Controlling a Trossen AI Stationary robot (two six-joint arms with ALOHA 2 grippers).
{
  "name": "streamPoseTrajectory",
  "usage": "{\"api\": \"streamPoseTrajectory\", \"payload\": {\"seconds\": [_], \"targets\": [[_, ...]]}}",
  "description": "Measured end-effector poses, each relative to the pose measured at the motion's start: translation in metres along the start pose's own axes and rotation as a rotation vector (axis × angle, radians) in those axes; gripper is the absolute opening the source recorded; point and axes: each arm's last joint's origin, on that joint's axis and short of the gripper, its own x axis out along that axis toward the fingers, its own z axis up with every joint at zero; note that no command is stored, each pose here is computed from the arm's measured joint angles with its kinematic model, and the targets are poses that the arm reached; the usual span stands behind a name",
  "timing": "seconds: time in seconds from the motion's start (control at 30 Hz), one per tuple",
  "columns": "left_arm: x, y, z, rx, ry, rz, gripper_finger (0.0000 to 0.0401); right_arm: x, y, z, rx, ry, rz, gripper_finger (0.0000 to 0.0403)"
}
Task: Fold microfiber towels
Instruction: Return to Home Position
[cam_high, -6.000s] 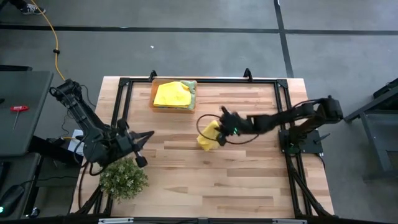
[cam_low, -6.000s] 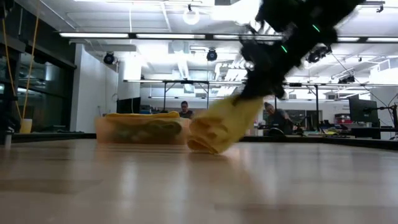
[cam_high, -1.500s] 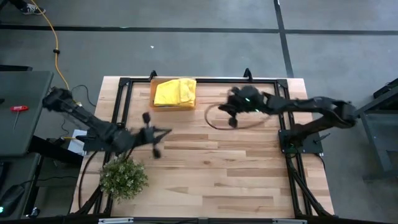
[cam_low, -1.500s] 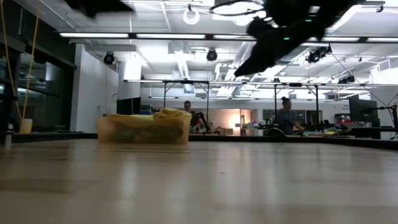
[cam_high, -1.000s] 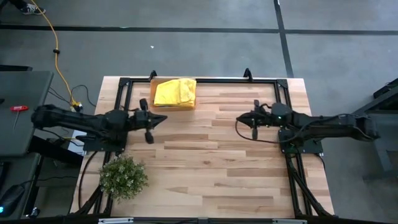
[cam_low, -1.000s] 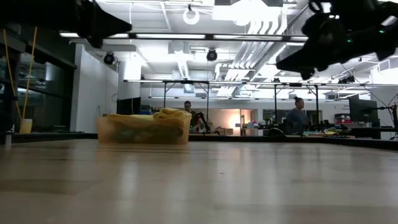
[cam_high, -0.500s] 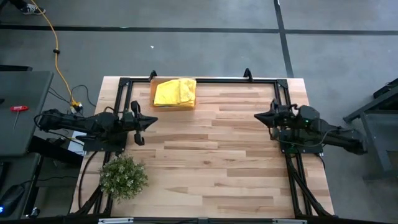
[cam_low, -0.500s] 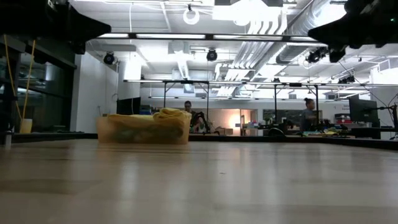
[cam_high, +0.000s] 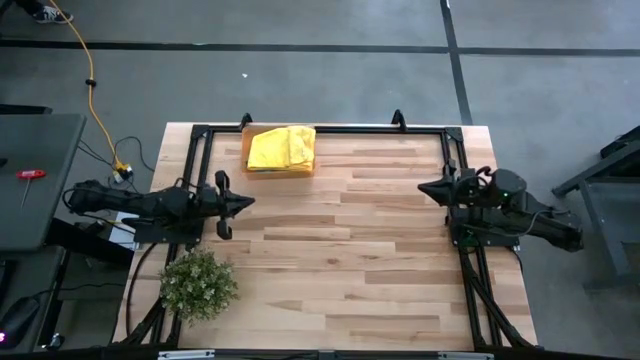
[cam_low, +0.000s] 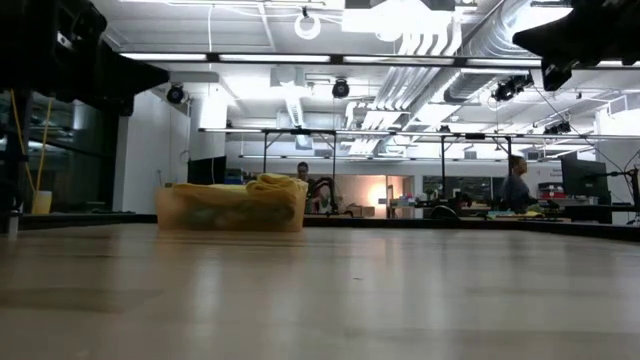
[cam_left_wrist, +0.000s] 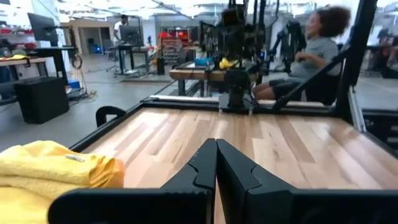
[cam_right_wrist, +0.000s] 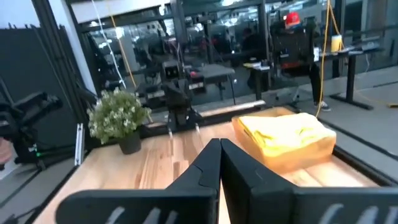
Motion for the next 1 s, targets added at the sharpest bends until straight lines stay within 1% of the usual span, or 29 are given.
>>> {"api": "streamPoseTrajectory", "payload": {"seconds": [0.07,0.17,0.23,0.37,0.43,0.57,0.73,1.0], "targets": [[0.0,0.0,0.0,-0.002,-0.001,-0.003,0.0,0.001,-0.001,-0.004,0.001,0.01,0.002,0.0],[-0.001,0.001,0.0,0.02,-0.001,-0.044,0.0,0.005,-0.002,-0.01,-0.013,-0.001,0.011,0.0],[0.0,0.001,0.0,0.007,0.0,-0.066,0.0,0.008,-0.003,-0.016,-0.009,-0.014,0.024,0.0],[0.0,0.001,-0.006,-0.016,0.059,-0.103,0.0,0.018,-0.005,-0.042,-0.004,-0.051,0.109,0.0],[0.0,0.001,-0.007,-0.023,0.074,-0.101,0.0,0.022,-0.008,-0.058,-0.006,-0.061,0.124,0.0],[0.0,0.001,-0.007,-0.02,0.075,-0.115,0.0,0.022,-0.011,-0.063,0.0,-0.005,0.071,0.0],[-0.001,0.0,-0.007,-0.017,0.075,-0.129,0.0,0.022,-0.008,-0.065,-0.025,0.019,0.096,0.0],[0.0,0.001,-0.007,-0.017,0.075,-0.118,0.0,0.022,0.004,-0.07,-0.009,0.049,0.113,0.0]]}}
